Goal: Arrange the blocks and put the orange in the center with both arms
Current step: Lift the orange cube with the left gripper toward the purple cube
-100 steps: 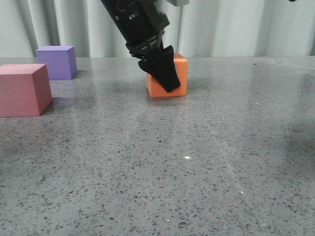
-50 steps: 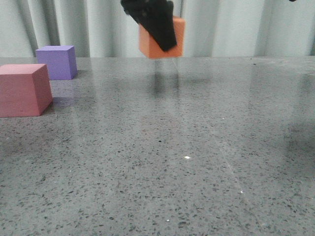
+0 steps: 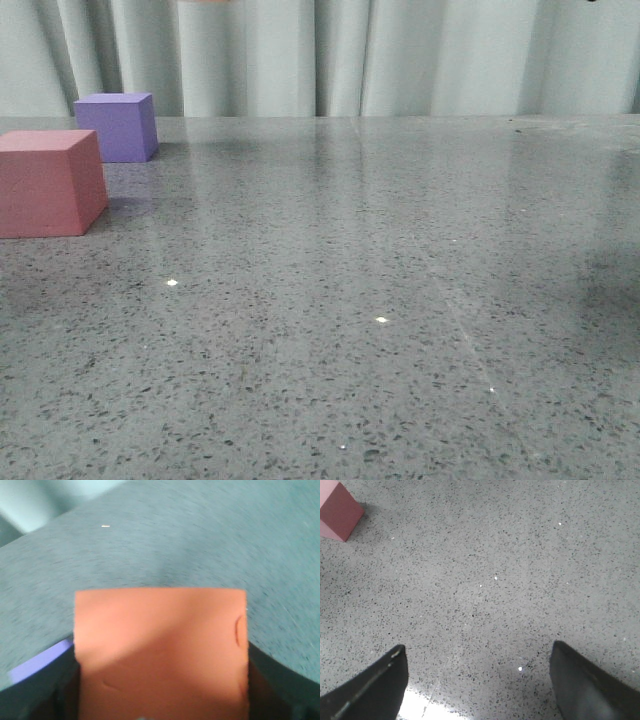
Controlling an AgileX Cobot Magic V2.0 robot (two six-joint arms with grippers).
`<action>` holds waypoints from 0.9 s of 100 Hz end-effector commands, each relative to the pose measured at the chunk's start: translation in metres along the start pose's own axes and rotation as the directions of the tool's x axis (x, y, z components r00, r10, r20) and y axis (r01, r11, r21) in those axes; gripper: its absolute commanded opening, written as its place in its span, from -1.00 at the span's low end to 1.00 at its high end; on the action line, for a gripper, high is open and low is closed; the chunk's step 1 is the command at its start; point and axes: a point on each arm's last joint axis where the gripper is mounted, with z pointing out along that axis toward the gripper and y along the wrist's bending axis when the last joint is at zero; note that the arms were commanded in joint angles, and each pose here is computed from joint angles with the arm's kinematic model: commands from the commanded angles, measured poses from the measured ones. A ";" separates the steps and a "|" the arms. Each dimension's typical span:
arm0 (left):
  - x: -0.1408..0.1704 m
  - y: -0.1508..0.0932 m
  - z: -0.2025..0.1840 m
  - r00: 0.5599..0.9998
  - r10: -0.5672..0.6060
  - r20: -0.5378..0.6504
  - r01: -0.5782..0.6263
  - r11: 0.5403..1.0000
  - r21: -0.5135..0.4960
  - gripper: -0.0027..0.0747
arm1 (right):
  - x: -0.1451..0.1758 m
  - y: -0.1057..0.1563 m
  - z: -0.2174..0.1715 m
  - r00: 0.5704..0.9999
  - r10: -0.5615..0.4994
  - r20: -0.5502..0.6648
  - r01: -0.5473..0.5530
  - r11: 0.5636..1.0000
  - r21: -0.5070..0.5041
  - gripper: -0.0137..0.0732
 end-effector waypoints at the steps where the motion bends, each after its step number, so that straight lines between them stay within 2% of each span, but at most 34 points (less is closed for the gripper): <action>1: -0.008 0.022 -0.059 0.984 -0.125 0.128 0.129 0.991 -0.025 -0.59 | -0.011 0.003 -0.011 0.994 -0.009 0.106 0.012 1.000 -0.024 0.65; 14: -0.002 0.044 -0.072 0.969 -0.207 0.132 0.215 0.975 -0.052 -0.59 | -0.012 0.003 -0.011 0.994 -0.009 0.107 0.012 1.000 -0.024 0.65; 30: 0.015 0.053 -0.073 0.961 -0.265 0.076 0.271 0.959 -0.081 -0.59 | -0.011 0.003 -0.011 0.994 -0.005 0.106 0.008 1.000 -0.027 0.65; 42: 0.030 0.058 -0.065 0.956 -0.293 0.022 0.294 0.946 -0.136 -0.59 | -0.011 0.004 -0.011 0.994 -0.001 0.105 0.005 1.000 -0.031 0.65; 64: 0.050 0.058 -0.044 0.940 -0.335 -0.069 0.319 0.932 -0.171 -0.59 | -0.011 0.004 -0.011 0.995 0.000 0.104 0.003 0.999 -0.032 0.65; 90: 0.063 0.059 -0.022 0.912 -0.400 -0.091 0.377 0.905 -0.197 -0.59 | -0.011 0.004 -0.011 0.995 0.001 0.104 0.003 0.999 -0.033 0.65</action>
